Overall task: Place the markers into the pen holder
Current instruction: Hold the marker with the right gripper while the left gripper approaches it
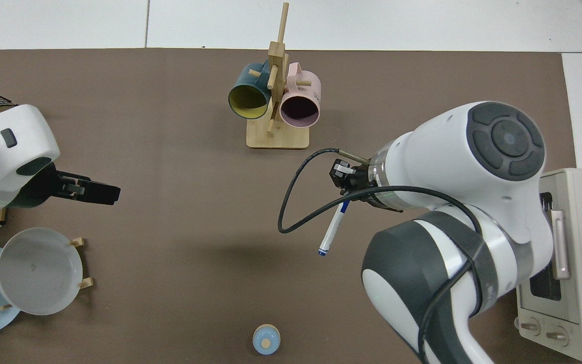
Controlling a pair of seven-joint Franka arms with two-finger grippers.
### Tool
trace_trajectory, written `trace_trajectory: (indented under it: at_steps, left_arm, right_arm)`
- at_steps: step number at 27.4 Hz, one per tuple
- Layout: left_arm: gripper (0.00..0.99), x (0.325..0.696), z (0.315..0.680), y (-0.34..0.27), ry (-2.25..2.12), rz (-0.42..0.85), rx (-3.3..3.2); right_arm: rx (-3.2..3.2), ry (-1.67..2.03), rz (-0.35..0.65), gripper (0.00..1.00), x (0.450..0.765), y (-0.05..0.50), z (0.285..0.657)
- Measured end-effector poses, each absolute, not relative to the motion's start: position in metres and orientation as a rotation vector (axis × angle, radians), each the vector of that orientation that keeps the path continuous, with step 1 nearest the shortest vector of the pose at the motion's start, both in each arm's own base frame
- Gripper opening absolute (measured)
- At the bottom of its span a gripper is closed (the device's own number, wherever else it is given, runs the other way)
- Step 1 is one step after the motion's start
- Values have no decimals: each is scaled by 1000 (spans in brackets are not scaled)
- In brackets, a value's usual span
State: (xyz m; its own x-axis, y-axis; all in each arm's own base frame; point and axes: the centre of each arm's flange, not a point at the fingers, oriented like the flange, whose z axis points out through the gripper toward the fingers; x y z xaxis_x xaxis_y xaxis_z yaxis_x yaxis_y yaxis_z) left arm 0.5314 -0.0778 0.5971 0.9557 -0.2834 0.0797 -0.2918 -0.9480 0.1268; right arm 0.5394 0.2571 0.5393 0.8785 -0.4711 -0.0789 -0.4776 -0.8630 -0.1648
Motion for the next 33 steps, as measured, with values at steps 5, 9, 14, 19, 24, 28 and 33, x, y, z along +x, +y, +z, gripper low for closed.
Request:
trace_trajectory:
  at_steps: [5, 9, 14, 19, 24, 28, 33]
  left_arm:
    - [991, 530, 601, -81, -426, 103, 2934]
    - [991, 529, 610, -90, -460, 128, 2929]
    - [991, 523, 616, -117, -554, 140, 2916]
    - [991, 517, 616, -143, -798, 146, 2867]
    - [991, 513, 615, -153, -1084, 157, 2778]
    - [991, 513, 615, -156, -1195, 174, 2703]
    - [991, 509, 616, -168, -1277, 190, 2629]
  right_arm:
    - [-2853, 781, 59, 172, 534, 266, 542]
    - [-2834, 796, 72, 172, 532, 269, 543]
    - [-2785, 832, 62, 172, 534, 274, 547]
    - [-2758, 885, 78, 172, 529, 283, 548]
    - [-2698, 966, 115, 172, 526, 292, 550]
    - [-2672, 1015, 120, 172, 520, 306, 550]
    - [-2644, 1083, 142, 172, 514, 317, 548]
